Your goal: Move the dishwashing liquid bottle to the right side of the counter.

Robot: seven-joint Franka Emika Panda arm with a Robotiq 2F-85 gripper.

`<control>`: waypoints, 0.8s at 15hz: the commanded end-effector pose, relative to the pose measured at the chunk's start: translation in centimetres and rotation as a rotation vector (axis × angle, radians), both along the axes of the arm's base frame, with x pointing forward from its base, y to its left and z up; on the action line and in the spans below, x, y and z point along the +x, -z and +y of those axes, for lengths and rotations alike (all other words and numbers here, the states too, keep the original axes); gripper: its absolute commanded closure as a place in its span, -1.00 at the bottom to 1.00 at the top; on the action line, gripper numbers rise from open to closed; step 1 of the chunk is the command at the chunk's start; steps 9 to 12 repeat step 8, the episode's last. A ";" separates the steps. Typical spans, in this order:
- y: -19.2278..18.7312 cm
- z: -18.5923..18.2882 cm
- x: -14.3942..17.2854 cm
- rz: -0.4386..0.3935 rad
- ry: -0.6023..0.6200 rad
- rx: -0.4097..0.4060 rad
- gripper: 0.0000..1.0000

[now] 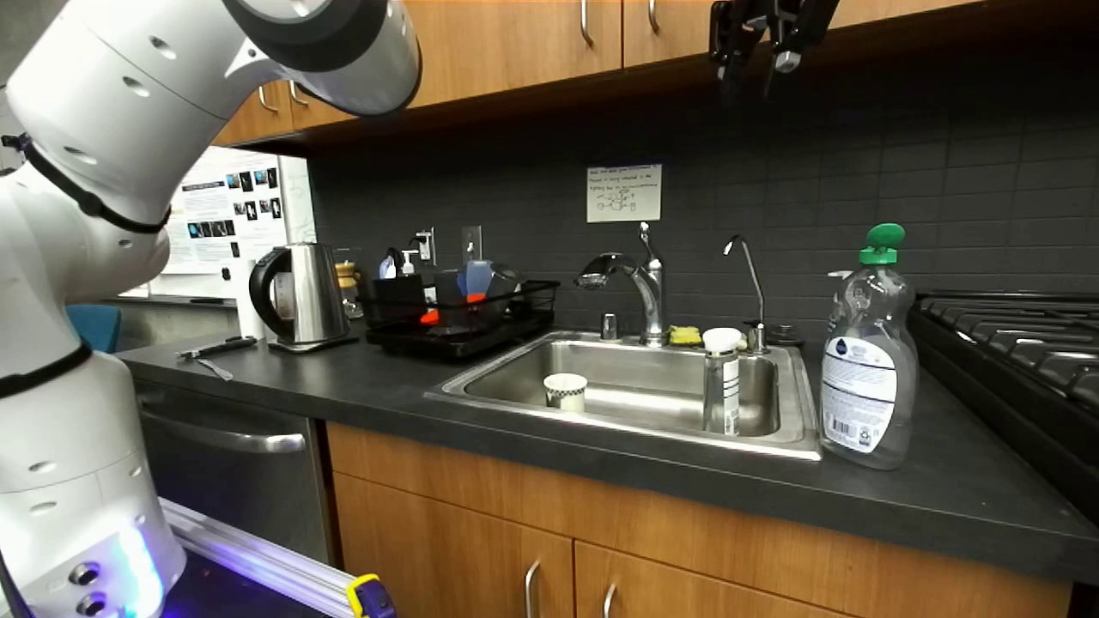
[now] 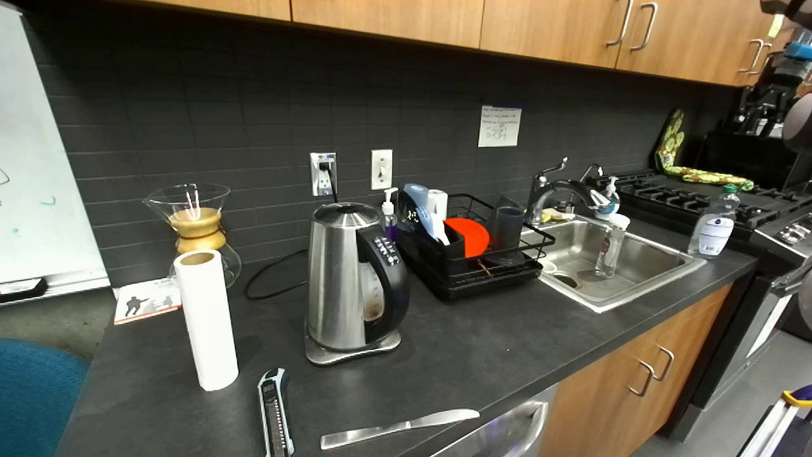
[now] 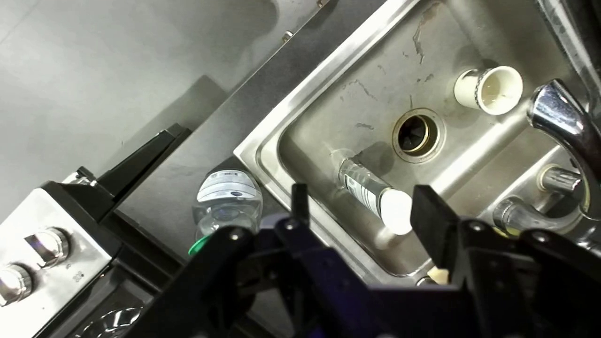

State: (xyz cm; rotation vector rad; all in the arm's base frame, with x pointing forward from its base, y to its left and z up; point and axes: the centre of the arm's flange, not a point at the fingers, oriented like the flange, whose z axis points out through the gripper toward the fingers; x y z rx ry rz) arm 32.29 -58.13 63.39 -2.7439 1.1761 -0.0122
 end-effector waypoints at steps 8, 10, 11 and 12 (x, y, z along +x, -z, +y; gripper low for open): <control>-0.2 0.1 0.0 -0.002 0.000 -0.003 -0.40; -0.2 0.1 0.0 -0.002 0.000 -0.003 -0.40; -0.2 0.1 0.0 -0.002 0.000 -0.003 -0.40; -0.2 0.1 0.0 -0.002 0.000 -0.003 -0.40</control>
